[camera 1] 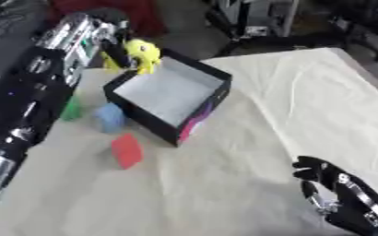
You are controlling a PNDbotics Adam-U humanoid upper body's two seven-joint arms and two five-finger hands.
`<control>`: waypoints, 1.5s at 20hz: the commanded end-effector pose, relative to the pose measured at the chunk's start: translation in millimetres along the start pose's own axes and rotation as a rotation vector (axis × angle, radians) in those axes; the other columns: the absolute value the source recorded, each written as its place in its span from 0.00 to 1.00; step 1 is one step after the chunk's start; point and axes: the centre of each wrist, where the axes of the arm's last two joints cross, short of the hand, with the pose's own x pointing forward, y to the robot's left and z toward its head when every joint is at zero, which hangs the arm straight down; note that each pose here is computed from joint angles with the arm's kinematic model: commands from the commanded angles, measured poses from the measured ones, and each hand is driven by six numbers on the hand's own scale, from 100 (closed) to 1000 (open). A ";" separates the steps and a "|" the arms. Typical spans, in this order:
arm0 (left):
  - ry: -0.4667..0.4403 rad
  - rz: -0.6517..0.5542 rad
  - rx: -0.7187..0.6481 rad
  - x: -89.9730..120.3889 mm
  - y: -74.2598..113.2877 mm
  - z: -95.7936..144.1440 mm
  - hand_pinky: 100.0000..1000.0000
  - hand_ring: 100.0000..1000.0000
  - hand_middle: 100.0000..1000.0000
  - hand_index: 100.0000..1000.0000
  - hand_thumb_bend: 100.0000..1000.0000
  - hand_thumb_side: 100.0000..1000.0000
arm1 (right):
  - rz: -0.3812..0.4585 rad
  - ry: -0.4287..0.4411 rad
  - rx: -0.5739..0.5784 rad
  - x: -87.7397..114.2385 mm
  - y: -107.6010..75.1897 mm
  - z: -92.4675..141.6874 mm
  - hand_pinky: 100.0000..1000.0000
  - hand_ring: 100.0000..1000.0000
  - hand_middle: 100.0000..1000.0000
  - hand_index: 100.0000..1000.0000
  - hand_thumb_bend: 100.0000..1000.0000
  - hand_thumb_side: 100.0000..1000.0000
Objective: Pick up objects on the table and place them in the box.
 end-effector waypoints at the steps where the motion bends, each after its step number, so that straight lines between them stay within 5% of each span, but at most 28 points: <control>1: 0.011 -0.020 0.020 14.0 -5.5 -7.1 0.64 0.50 0.47 0.60 0.32 0.22 | 0.005 -0.027 0.008 4.9 -2.8 -4.9 0.84 0.77 0.79 0.90 0.00 0.40; 3: 0.034 -0.015 0.014 18.3 -20.3 -12.2 0.69 0.56 0.54 0.66 0.45 0.25 | 0.003 -0.030 0.009 5.2 -3.1 -5.6 0.84 0.77 0.79 0.90 0.00 0.40; 4: 0.048 -0.012 0.015 19.0 -26.6 -14.2 0.72 0.62 0.62 0.73 0.63 0.29 | 0.003 -0.031 0.009 5.4 -3.3 -5.7 0.84 0.77 0.78 0.90 0.00 0.40; 6: 0.077 -0.007 0.020 18.0 -35.9 -17.0 0.77 0.71 0.72 0.81 0.80 0.33 | 0.002 -0.032 0.009 5.5 -3.7 -6.0 0.84 0.77 0.78 0.90 0.00 0.41; 9: 0.121 0.000 0.052 11.1 -39.6 -17.9 0.79 0.75 0.77 0.86 0.99 0.40 | 0.001 -0.032 0.007 5.5 -4.2 -6.0 0.84 0.77 0.78 0.90 0.00 0.41; 14: 0.151 0.030 0.132 -16.8 -18.6 -8.7 0.77 0.72 0.76 0.85 1.00 0.45 | 0.003 -0.029 0.001 5.2 -5.3 -5.4 0.84 0.77 0.78 0.90 0.00 0.41; 20: 0.238 0.087 0.143 -85.5 35.6 24.0 0.78 0.72 0.75 0.83 0.95 0.44 | 0.006 -0.016 -0.006 3.3 -6.0 -2.6 0.84 0.77 0.78 0.90 0.00 0.40; 25: 0.352 0.125 0.022 -132.5 40.3 38.1 0.79 0.73 0.76 0.84 0.91 0.42 | 0.011 -0.006 -0.009 2.0 -6.2 -0.8 0.84 0.77 0.78 0.90 0.00 0.40; 30: 0.369 0.124 0.004 -137.4 41.3 40.2 0.79 0.73 0.76 0.84 0.91 0.42 | 0.012 -0.005 -0.010 1.9 -6.1 -0.7 0.84 0.77 0.78 0.90 0.00 0.40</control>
